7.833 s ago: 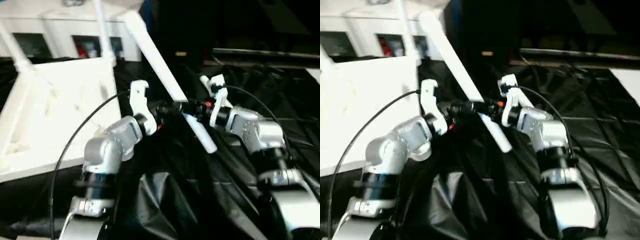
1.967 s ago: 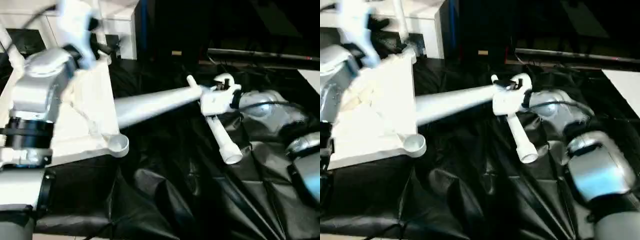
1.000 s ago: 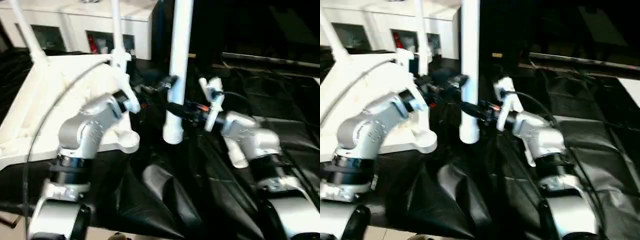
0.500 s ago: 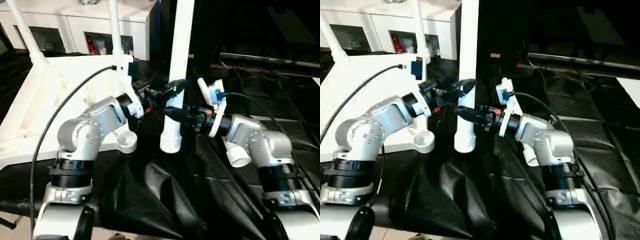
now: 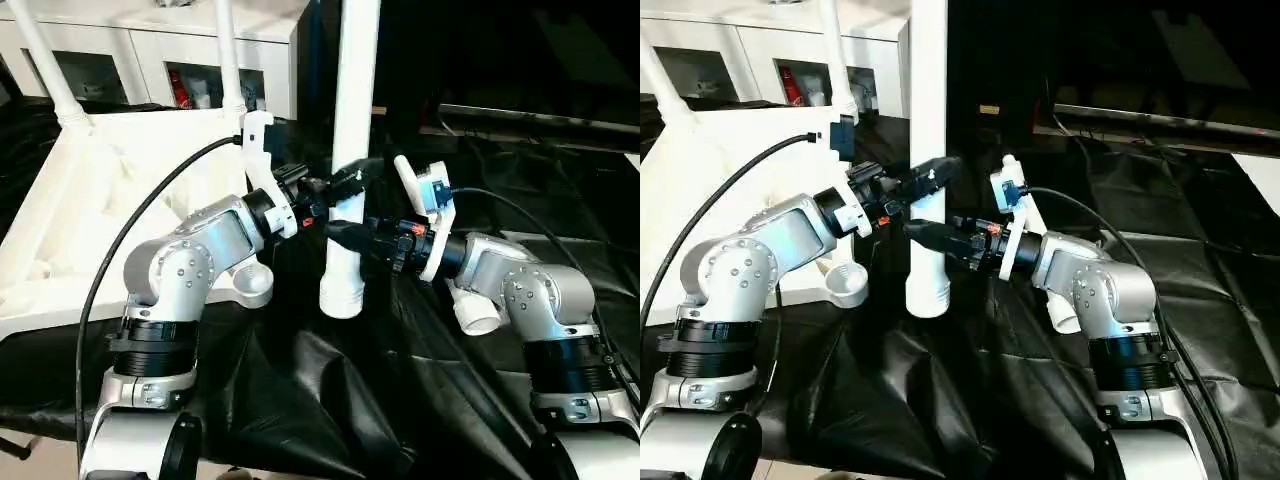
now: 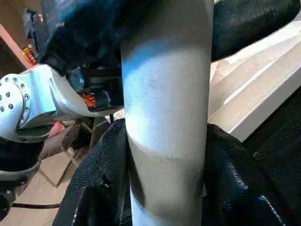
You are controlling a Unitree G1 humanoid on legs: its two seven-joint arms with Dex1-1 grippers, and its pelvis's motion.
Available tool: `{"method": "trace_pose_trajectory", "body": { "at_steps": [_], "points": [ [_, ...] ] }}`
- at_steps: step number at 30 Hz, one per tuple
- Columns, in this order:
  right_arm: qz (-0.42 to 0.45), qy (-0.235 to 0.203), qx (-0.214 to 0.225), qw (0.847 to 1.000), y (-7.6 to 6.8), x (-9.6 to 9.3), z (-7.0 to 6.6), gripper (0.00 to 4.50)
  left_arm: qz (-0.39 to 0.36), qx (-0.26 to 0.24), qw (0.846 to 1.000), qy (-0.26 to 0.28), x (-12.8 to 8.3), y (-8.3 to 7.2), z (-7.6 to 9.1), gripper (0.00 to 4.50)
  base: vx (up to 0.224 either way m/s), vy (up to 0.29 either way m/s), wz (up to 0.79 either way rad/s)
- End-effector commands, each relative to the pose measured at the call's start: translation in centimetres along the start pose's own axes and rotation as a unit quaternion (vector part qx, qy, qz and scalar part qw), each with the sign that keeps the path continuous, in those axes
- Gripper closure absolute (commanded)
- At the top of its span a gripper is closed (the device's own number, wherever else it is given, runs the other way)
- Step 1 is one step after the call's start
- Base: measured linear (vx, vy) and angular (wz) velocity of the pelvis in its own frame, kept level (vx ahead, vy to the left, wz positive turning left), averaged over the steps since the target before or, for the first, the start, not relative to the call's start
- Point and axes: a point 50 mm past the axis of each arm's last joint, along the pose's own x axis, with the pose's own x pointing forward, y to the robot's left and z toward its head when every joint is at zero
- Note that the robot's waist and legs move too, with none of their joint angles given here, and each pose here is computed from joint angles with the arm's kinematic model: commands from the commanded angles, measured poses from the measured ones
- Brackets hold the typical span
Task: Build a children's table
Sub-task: Pick table leg
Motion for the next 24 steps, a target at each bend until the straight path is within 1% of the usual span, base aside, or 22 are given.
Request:
{"method": "trace_pose_trajectory", "body": {
  "at_steps": [1, 2, 4, 5, 7, 9, 11, 13, 14, 15, 16, 17, 19, 20, 21, 22, 23, 24],
  "points": [
    [0.018, 0.002, -0.013, 1.0, 0.7, 0.1, 0.4, 2.64, -0.001, 0.0, 1.0, -0.004, -0.2, -0.2, 0.4, 0.73, 0.0, 0.0, 0.0],
    [0.02, 0.005, -0.014, 1.0, 0.8, 0.1, 0.4, 2.64, -0.011, -0.001, 1.0, 0.001, -0.2, -0.3, 0.3, 0.84, 0.0, 0.0, 0.0],
    [0.02, 0.006, -0.015, 1.0, 0.8, 0.1, 0.5, 2.64, -0.012, -0.004, 1.0, 0.002, -0.2, -0.4, 0.2, 0.9, 0.0, 0.0, 0.0],
    [0.02, 0.007, -0.016, 1.0, 0.8, 0.1, 0.5, 2.64, -0.012, -0.006, 1.0, 0.002, -0.2, -0.4, 0.2, 1.17, 0.0, 0.0, 0.0],
    [0.021, 0.008, -0.017, 1.0, 0.8, 0.0, 0.5, 2.64, -0.012, -0.011, 1.0, 0.005, -0.2, -0.4, 0.2, 1.24, 0.0, 0.0, 0.0],
    [0.021, 0.009, -0.018, 1.0, 0.8, 0.0, 0.6, 2.64, -0.002, -0.019, 1.0, 0.006, -0.1, -0.2, 0.1, 1.3, 0.0, 0.0, 0.0],
    [0.022, 0.01, -0.02, 1.0, 0.8, 0.1, 0.6, 2.64, 0.007, -0.023, 1.0, 0.005, 0.0, 0.0, 0.0, 1.57, 0.0, 0.0, 0.0],
    [0.022, 0.011, -0.021, 0.999, 0.8, 0.1, 0.7, 2.64, 0.011, -0.024, 1.0, 0.002, 0.1, 0.0, 0.1, 1.67, 0.0, 0.0, 0.0],
    [0.022, 0.011, -0.022, 0.999, 0.8, 0.1, 0.7, 2.65, 0.012, -0.025, 1.0, 0.001, 0.1, 0.1, 0.1, 1.87, 0.0, 0.0, 0.0],
    [0.021, 0.012, -0.025, 0.999, 0.8, 0.1, 0.7, 2.65, 0.022, -0.023, 0.999, -0.007, 0.1, 0.2, 0.4, 1.87, 0.0, 0.0, 0.0],
    [0.021, 0.012, -0.025, 0.999, 0.8, 0.1, 0.7, 2.65, 0.022, -0.023, 0.999, -0.007, 0.1, 0.2, 0.4, 2.01, 0.0, 0.0, 0.0],
    [0.014, 0.014, -0.043, 0.999, 0.8, 0.2, 0.9, 2.65, 0.037, -0.016, 0.999, -0.017, 0.3, 0.3, 0.7, 2.09, 0.0, 0.0, 0.0],
    [0.007, 0.012, -0.059, 0.998, 0.8, 0.4, 1.0, 2.65, 0.056, 0.005, 0.998, -0.023, 0.4, 0.4, 1.0, 2.2, 0.0, 0.0, 0.0],
    [0.003, 0.008, -0.063, 0.998, 0.8, 0.5, 1.0, 2.1, 0.066, 0.021, 0.997, -0.021, 0.5, 0.4, 1.2, 2.43, 0.0, 0.0, 0.0],
    [-0.01, 0.006, -0.07, 0.997, 0.8, 1.0, 1.0, 2.1, 0.085, 0.03, 0.995, -0.028, 0.8, 0.4, 1.4, 2.43, 0.0, 0.0, 0.0],
    [-0.019, 0.004, -0.074, 0.997, 0.8, 1.3, 1.0, 1.96, 0.097, 0.034, 0.994, -0.033, 0.9, 0.4, 1.5, 2.48, 0.0, 0.0, 0.0],
    [-0.032, 0.017, -0.09, 0.995, 0.8, 1.8, 0.6, 1.9, 0.115, 0.045, 0.991, -0.041, 1.2, 0.4, 1.7, 2.57, 0.0, 0.0, 0.0],
    [-0.039, 0.026, -0.103, 0.994, 0.9, 2.2, 0.3, 1.9, 0.127, 0.053, 0.989, -0.046, 1.3, 0.3, 1.9, 2.57, 0.0, 0.0, 0.0]
  ]
}}
